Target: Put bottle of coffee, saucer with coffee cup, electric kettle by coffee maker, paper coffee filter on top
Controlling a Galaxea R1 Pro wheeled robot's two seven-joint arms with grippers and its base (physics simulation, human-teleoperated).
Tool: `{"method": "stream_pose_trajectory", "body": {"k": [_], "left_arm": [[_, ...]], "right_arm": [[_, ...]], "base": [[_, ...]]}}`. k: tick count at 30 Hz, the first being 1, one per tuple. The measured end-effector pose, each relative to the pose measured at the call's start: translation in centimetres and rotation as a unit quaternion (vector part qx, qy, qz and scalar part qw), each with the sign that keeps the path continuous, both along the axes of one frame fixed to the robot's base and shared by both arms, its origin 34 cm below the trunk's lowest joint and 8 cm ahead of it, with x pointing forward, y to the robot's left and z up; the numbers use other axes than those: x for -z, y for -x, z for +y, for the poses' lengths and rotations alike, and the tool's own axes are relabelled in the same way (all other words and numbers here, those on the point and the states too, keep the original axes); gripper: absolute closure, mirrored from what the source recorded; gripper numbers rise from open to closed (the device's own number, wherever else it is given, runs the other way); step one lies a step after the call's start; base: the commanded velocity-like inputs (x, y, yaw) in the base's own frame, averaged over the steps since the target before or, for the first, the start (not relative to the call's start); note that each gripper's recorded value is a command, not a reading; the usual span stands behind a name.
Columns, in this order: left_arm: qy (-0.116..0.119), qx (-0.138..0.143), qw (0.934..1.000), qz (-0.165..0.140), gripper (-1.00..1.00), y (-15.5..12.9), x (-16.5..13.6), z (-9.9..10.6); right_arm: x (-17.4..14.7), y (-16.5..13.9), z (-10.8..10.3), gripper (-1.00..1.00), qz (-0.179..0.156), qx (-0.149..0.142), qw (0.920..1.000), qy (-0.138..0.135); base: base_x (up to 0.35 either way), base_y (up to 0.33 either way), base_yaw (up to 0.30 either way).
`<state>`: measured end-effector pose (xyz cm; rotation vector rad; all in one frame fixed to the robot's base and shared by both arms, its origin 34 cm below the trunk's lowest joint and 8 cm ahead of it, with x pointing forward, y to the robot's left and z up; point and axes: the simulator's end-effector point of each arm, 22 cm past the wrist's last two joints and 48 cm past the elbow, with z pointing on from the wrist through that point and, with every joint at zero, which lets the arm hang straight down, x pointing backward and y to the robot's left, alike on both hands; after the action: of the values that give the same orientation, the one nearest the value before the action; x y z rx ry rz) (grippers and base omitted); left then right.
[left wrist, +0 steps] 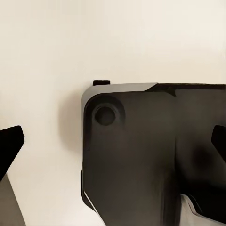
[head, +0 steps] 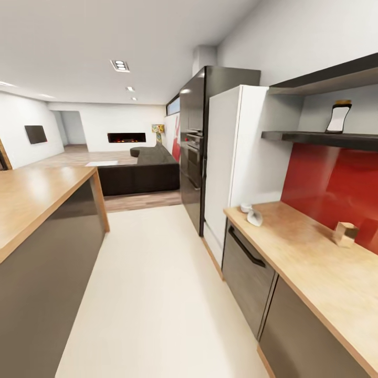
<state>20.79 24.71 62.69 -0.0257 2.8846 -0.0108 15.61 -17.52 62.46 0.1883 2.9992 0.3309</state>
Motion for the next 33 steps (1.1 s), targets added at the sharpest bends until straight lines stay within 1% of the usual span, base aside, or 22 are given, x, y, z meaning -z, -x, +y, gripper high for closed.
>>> {"method": "stream_pose_trajectory", "body": {"k": [5,8,18,22,23,24,26,27,28,29,30,31,32,33], "left_arm": [[0.000,0.000,1.0000,0.000,-1.00,0.0,0.0,0.0],[0.000,0.000,1.0000,0.000,-1.00,0.0,0.0,0.0],[0.000,0.001,1.0000,-0.002,-1.00,-0.1,0.0,0.0],[0.000,0.001,1.0000,-0.002,-1.00,-0.1,0.0,0.0],[0.000,0.001,1.0000,-0.002,-1.00,-0.1,0.0,0.0],[0.000,0.001,1.0000,-0.003,-1.00,-0.1,0.0,0.0],[0.000,0.000,1.0000,-0.004,-1.00,-0.2,0.0,0.0],[0.000,0.000,1.0000,-0.004,-1.00,-0.2,0.0,0.0],[0.000,0.000,1.0000,-0.005,-1.00,-0.3,0.0,0.0],[0.000,0.000,1.0000,-0.005,-1.00,-0.3,0.0,0.0],[0.000,0.000,1.0000,-0.004,-1.00,-0.3,0.0,0.0],[0.000,0.000,1.0000,-0.004,-1.00,-0.2,0.0,-0.1],[0.001,0.000,1.0000,-0.002,-1.00,-0.2,0.0,-0.1],[0.001,0.001,1.0000,-0.002,-1.00,-0.1,0.0,-0.1]], "right_arm": [[0.0,0.0,0.0,-1.00,0.000,0.000,1.0000,0.000],[0.0,0.0,0.0,-1.00,-0.001,0.000,1.0000,0.000],[0.0,-0.1,0.1,-1.00,-0.001,-0.001,1.0000,0.000],[0.0,-0.3,-0.2,-1.00,-0.003,0.004,1.0000,0.002],[0.0,-0.9,-0.4,-1.00,-0.009,0.006,0.9999,0.003],[-0.8,-5.7,-0.5,-1.00,-0.058,0.006,0.9983,0.003],[-2.3,-11.0,-0.5,-1.00,-0.118,0.005,0.9931,0.004],[-3.2,-13.6,-0.6,-1.00,-0.147,0.002,0.9892,0.005],[-5.4,-18.3,-0.6,-1.00,-0.201,-0.012,0.9795,0.010],[-7.8,-22.5,-0.6,-1.00,-0.250,-0.021,0.9678,0.015],[-9.8,-25.5,-0.6,-1.00,-0.286,-0.032,0.9576,0.020],[-10.9,-27.1,-0.6,-1.00,-0.305,-0.037,0.9514,0.023],[-15.0,-32.3,-0.5,-1.00,-0.364,-0.054,0.9291,0.035],[-20.1,-38.5,-0.6,-1.00,-0.426,-0.054,0.9024,0.041]], "base": [[0.316,0.109,-0.217],[0.317,0.099,-0.097],[0.330,0.017,-0.014],[0.321,0.000,0.000],[0.079,0.000,0.000],[0.051,0.000,0.000],[0.027,0.000,0.000],[0.009,0.000,0.000],[0.005,0.000,0.000],[0.003,0.000,0.000],[0.003,0.000,0.000],[0.000,0.000,0.000],[0.000,0.000,0.000],[0.000,0.000,0.000]]}}
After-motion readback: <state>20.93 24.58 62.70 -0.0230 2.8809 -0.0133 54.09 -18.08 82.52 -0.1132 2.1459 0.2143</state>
